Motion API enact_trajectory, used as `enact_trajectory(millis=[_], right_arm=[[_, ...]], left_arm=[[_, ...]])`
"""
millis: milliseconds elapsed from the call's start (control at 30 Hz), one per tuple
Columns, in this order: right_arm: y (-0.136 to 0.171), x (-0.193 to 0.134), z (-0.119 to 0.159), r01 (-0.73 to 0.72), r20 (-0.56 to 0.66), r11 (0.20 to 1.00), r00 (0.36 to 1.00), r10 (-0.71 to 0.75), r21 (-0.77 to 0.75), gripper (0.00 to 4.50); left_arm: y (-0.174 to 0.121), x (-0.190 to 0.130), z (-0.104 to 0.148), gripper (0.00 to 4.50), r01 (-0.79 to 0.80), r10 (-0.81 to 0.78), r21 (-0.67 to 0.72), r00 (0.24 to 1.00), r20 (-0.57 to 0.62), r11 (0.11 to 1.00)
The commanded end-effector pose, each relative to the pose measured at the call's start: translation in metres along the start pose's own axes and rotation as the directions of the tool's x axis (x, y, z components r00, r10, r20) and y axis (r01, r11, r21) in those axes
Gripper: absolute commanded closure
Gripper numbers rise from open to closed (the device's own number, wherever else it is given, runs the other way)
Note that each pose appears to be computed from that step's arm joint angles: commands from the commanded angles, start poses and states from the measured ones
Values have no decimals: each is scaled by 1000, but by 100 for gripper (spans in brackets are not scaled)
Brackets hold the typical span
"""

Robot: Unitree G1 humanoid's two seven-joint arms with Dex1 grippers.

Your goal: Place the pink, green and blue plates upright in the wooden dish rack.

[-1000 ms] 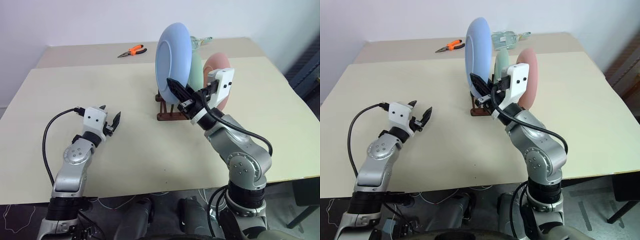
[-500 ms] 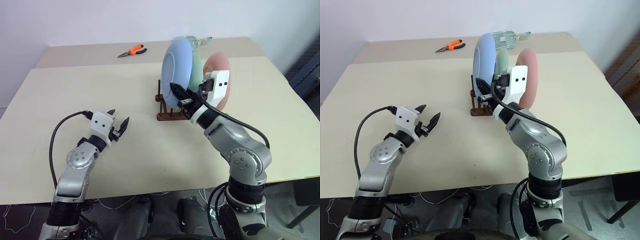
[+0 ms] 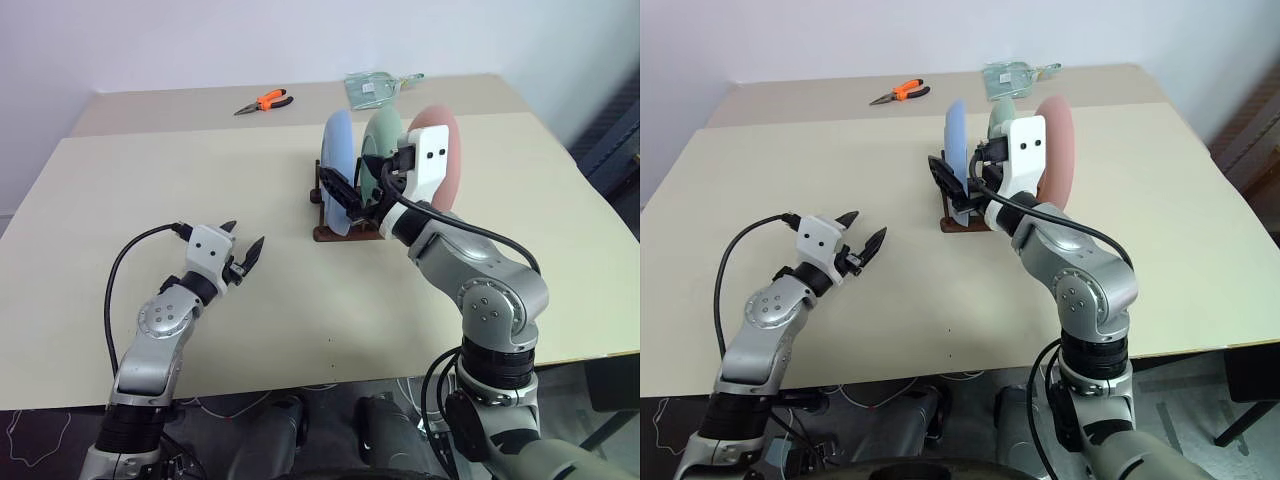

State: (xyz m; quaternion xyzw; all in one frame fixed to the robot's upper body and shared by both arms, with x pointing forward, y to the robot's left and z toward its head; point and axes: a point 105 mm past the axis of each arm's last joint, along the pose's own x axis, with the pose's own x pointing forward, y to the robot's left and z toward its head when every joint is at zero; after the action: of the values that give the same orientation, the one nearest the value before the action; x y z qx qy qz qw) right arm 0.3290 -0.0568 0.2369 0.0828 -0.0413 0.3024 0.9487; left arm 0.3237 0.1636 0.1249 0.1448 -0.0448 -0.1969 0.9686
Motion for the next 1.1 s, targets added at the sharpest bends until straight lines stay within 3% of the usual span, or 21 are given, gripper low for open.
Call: enact_trajectory(millis=[33,300,467,533,633,800,900,1100], right_arm=[[11,-1,19,-44,64,994,997,50,-96,7],[25,-12,32,-147,47,868,980,192,-474,7],[20,-37,49,-183,66,767,957,282,-615,7],[1,-55,49,-206,28,784,962,273,-586,7],[-39,-95,28,-235,-133,805,972,194,-545,7],[-98,-148,1,-120,-253,866,967,-7,-485,7],[-127,-161,-16,-19,-264,876,957,-124,-481,7],[-159,-163,-36,79,-259,877,939,-225,-474,7]], left_arm=[[-2,0,12,145,8,-9,26,999,47,1000],[-4,1,13,145,17,-18,26,999,47,1000],[0,2,12,145,13,-14,34,999,45,999],[5,2,10,145,4,-6,41,999,38,999],[16,-1,1,145,1,-2,72,1000,4,997],[24,-6,-18,145,33,-27,108,998,-65,994],[26,-10,-26,145,62,-52,109,994,-94,992],[18,-13,-30,145,89,-78,111,991,-105,990]])
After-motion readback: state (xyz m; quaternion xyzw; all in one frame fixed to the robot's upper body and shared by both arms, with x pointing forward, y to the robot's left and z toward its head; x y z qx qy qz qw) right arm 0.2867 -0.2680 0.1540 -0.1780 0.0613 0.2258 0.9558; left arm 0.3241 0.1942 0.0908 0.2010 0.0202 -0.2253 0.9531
